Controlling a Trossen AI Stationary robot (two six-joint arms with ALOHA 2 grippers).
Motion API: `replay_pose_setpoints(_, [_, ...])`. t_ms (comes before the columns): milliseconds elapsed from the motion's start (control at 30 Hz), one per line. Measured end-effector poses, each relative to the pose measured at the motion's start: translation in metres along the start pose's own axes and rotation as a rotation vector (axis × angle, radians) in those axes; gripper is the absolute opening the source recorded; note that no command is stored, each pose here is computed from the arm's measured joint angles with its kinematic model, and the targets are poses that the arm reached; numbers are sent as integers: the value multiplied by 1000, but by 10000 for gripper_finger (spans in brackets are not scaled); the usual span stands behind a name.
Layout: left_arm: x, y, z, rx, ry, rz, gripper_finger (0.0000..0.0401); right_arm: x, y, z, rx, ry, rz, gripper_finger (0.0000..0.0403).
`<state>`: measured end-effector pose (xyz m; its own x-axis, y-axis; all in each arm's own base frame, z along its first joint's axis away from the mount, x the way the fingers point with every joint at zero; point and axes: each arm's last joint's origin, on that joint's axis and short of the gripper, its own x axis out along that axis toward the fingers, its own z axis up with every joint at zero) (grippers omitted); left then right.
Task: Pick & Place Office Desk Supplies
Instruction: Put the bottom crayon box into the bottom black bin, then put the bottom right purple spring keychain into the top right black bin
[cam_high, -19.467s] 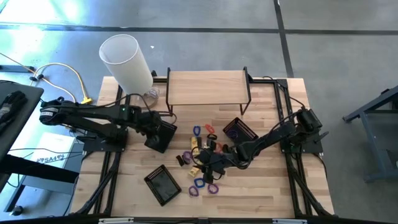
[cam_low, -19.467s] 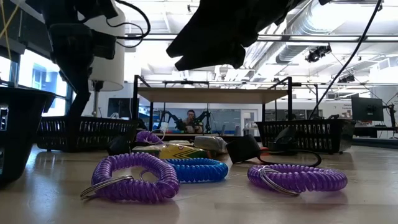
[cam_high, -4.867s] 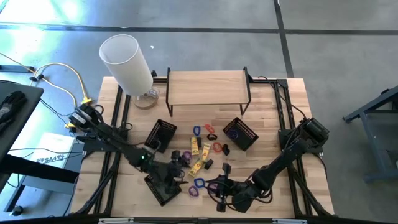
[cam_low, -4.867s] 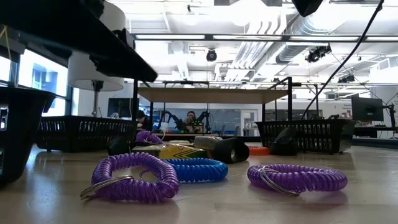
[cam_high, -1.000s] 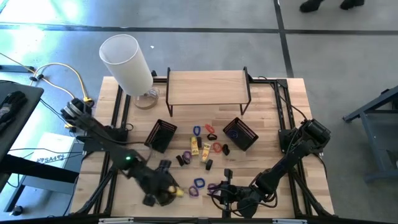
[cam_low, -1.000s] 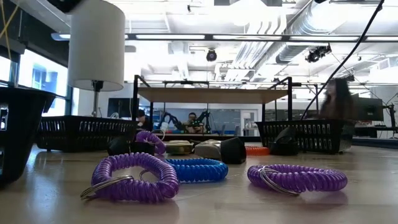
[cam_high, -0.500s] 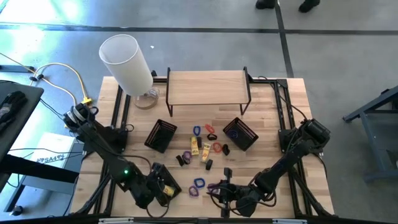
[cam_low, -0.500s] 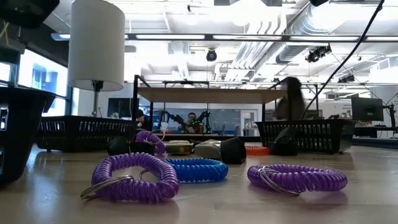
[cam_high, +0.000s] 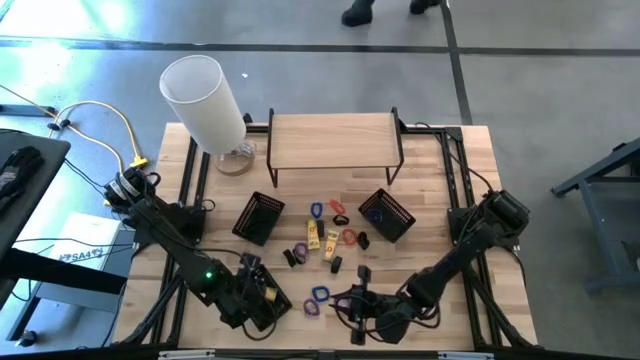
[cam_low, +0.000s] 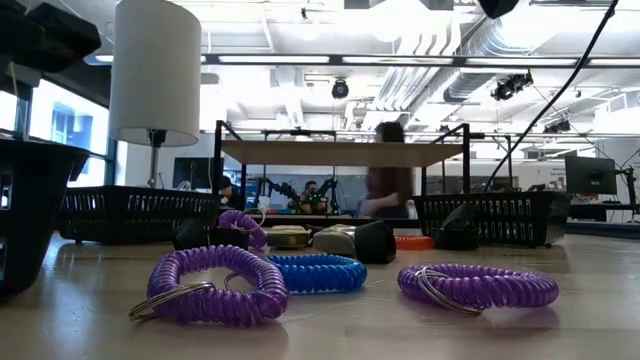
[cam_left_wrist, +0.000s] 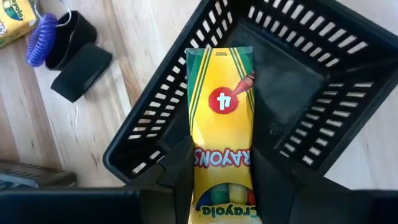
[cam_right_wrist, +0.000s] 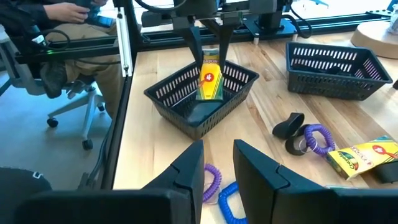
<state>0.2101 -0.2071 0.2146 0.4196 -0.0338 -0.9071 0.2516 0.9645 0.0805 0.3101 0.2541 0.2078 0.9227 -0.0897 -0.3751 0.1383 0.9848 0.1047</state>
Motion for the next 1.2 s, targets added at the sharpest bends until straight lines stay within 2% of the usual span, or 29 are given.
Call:
replay_pose_setpoints(167, [2, -1, -1, -31, 1, 11, 130, 3, -3, 2, 5, -2, -10, 74])
replay_pose_setpoints(367, [12, -2, -2, -30, 17, 56, 156, 3, -3, 2, 5, 0, -6, 74])
replay_pose_setpoints(700, [14, -3, -2, -30, 23, 53, 177, 3, -3, 2, 6, 1, -1, 74])
replay_pose_setpoints(800, [8, -5, 5, -82, 4, 33, 177, 3, -1, 1, 3, 30, 53, 74])
replay_pose_setpoints(900, [-4, -6, 19, -128, -43, 3, 177, 1, 2, 0, 2, 97, 173, 74])
replay_pose_setpoints(1033, [-19, -8, 33, -74, -88, -18, 177, -2, 6, -4, 11, 230, 358, 74])
replay_pose_setpoints(1100, [-24, -8, 38, -51, -113, -21, 177, -3, 5, -9, 3, 294, 385, 74])
replay_pose_setpoints(1200, [-25, -9, 41, -32, -143, -30, 177, -2, 0, -19, 8, 390, 332, 74])
